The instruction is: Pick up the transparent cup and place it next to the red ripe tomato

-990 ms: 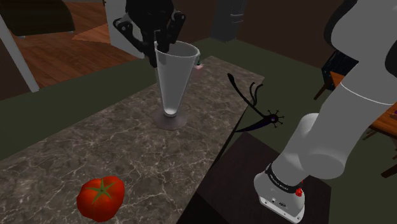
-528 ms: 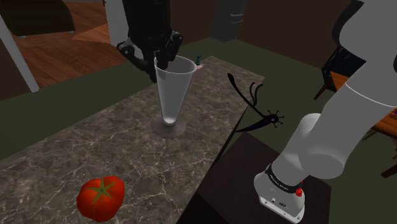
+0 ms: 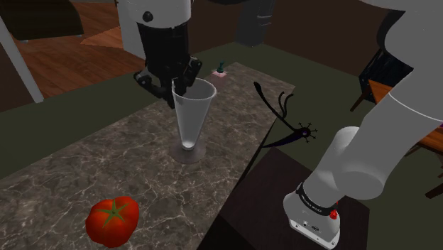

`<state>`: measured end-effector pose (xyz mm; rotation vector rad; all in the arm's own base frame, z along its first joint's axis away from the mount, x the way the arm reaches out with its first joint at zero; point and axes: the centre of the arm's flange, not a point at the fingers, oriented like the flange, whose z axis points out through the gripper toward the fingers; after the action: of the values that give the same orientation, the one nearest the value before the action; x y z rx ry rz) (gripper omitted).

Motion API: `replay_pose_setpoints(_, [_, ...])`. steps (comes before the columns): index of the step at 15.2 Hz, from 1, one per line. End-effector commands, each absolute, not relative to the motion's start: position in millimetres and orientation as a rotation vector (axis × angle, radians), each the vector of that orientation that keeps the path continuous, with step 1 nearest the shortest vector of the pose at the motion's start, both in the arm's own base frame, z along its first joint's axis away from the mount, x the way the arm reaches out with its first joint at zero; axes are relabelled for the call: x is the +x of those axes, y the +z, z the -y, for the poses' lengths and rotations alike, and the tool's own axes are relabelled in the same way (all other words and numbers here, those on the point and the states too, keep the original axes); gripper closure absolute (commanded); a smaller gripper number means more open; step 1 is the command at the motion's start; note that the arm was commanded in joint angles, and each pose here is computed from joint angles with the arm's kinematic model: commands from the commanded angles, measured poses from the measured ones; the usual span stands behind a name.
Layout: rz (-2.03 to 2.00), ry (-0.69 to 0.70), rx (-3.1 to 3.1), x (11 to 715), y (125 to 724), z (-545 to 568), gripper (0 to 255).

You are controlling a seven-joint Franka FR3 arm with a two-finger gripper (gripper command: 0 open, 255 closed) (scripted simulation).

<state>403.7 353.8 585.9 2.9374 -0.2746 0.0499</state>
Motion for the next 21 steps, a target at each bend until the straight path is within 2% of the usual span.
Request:
replay_pose_setpoints(1, [0.275,0.051,2.938,403.3,575.6,-354.1,255])
replay_pose_setpoints(21, [0.275,0.051,2.938,403.3,470.0,-354.1,255])
